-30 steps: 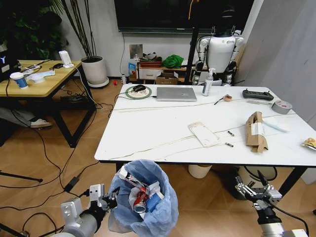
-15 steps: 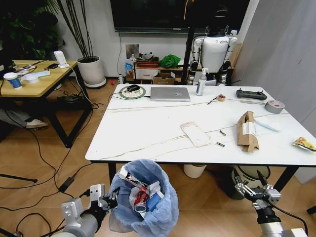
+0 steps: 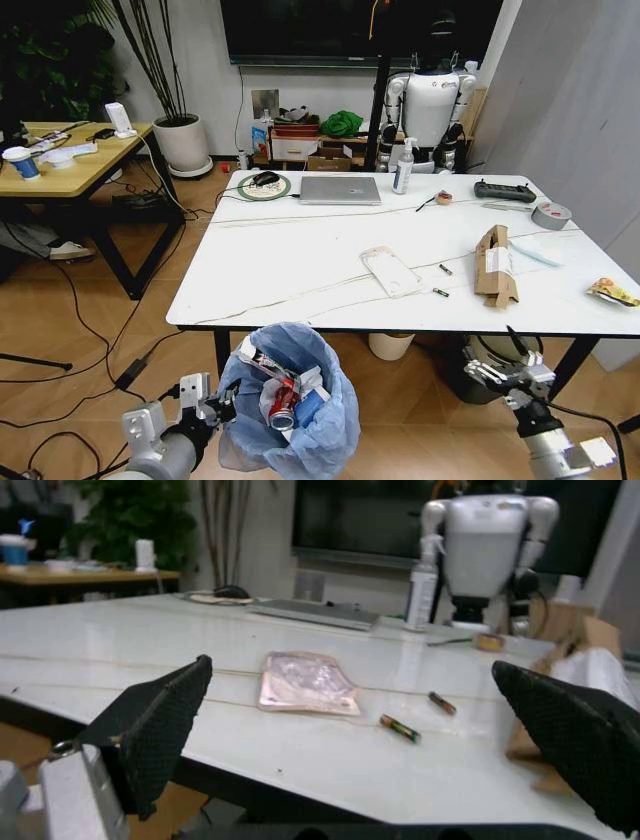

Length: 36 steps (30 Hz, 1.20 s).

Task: Pick up the trash bin and place the trash from the table into it.

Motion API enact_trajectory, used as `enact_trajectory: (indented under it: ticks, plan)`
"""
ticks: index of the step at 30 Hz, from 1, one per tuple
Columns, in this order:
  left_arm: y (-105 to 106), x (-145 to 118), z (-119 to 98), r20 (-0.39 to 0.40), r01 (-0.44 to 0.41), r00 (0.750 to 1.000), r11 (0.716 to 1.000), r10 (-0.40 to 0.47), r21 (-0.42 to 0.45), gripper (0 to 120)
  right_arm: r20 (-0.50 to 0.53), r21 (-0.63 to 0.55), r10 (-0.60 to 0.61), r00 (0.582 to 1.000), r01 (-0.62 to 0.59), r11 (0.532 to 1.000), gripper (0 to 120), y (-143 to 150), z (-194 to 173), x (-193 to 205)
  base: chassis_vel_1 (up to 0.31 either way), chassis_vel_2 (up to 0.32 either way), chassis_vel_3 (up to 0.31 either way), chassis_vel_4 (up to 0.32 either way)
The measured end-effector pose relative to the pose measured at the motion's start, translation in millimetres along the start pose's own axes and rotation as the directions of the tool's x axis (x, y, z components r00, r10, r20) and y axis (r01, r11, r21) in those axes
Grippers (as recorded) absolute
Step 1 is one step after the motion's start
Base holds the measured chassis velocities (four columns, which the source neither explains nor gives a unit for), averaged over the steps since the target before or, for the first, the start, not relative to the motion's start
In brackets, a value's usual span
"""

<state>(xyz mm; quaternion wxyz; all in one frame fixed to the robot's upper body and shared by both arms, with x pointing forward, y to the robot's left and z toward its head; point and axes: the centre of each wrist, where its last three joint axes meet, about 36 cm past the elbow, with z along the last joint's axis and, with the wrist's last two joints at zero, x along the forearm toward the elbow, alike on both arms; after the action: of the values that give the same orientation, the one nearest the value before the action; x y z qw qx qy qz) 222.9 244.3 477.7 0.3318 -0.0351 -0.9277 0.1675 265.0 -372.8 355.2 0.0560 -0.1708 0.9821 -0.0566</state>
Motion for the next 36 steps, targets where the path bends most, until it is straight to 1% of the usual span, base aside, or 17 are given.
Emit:
enact_trajectory:
  ticks: [1, 2, 3, 4, 8, 10, 11, 14, 16, 20, 24, 28, 31, 36]
  plan:
    - [0, 2, 1, -0.001, 0.005, 1.000, 1.000, -0.005, 0.000, 0, -0.009, 0.052, -0.039, 0.999, 0.039, 0.998, 100, -7, -4, -9, 0.000, 0.000, 0.000, 0.000]
    - [0, 2, 1, -0.001, 0.005, 1.000, 1.000, -0.005, 0.000, 0, -0.009, 0.052, -0.039, 0.999, 0.039, 0.998, 100, -7, -4, -9, 0.000, 0.000, 0.000, 0.000]
    - [1, 4, 1, -0.002, 0.015, 1.000, 1.000, -0.015, -0.004, 0, -0.023, 0.145, -0.089, 0.996, 0.091, 0.985, 100, -21, -15, -24, 0.000, 0.000, 0.000, 0.000]
    - [1, 4, 1, -0.002, 0.015, 1.000, 1.000, -0.015, -0.004, 0, -0.023, 0.145, -0.089, 0.996, 0.091, 0.985, 100, -21, -15, -24, 0.000, 0.000, 0.000, 0.000]
    - [1, 11, 3, -0.007, 0.027, 1.000, 1.000, -0.027, -0.011, 0, -0.018, 0.278, -0.132, 0.991, 0.132, 0.951, 100, -35, -36, -56, 0.000, 0.000, 0.000, 0.000]
    - [2, 13, 5, -0.011, 0.036, 0.999, 0.999, -0.036, -0.016, 0, -0.021, 0.310, -0.158, 0.987, 0.157, 0.938, 100, -38, -49, -71, 0.000, 0.000, 0.000, 0.000]
    - [2, 13, 5, -0.011, 0.036, 0.999, 0.999, -0.036, -0.016, 0, -0.021, 0.310, -0.158, 0.987, 0.157, 0.938, 100, -38, -49, -71, 0.000, 0.000, 0.000, 0.000]
    - [3, 15, 6, -0.011, 0.048, 0.999, 0.999, -0.048, -0.020, 0, -0.041, 0.346, -0.193, 0.980, 0.195, 0.918, 100, -41, -65, -94, 0.000, 0.000, 0.000, 0.000]
    - [4, 15, 6, -0.009, 0.049, 0.999, 0.999, -0.049, -0.020, 0, -0.046, 0.351, -0.199, 0.979, 0.202, 0.914, 100, -41, -68, -100, 0.000, 0.000, 0.000, 0.000]
    - [4, 15, 3, 0.001, 0.053, 0.999, 0.998, -0.053, -0.020, 0, -0.096, 0.367, -0.240, 0.966, 0.258, 0.894, 100, -44, -79, -126, 0.000, 0.000, 0.000, 0.000]
    - [5, 13, 1, 0.004, 0.049, 0.999, 0.999, -0.049, -0.020, 0, -0.133, 0.405, -0.212, 0.968, 0.249, 0.880, 100, -43, -80, -131, 0.000, 0.000, 0.000, 0.000]
    - [8, 10, 1, -0.003, 0.054, 0.999, 0.998, -0.054, -0.024, 0, -0.189, 0.452, -0.139, 0.972, 0.212, 0.866, 100, -39, -66, -133, 0.000, 0.000, 0.000, 0.000]
    - [9, 8, 0, -0.005, 0.053, 0.999, 0.998, -0.054, -0.026, 0, -0.222, 0.455, -0.096, 0.970, 0.190, 0.870, 100, -40, -57, -137, 0.000, 0.000, 0.000, 0.000]
    - [11, 5, -2, -0.009, 0.052, 0.999, 0.998, -0.052, -0.032, 0, -0.243, 0.457, -0.060, 0.968, 0.169, 0.873, 100, -42, -54, -139, 0.000, 0.000, 0.000, 0.000]
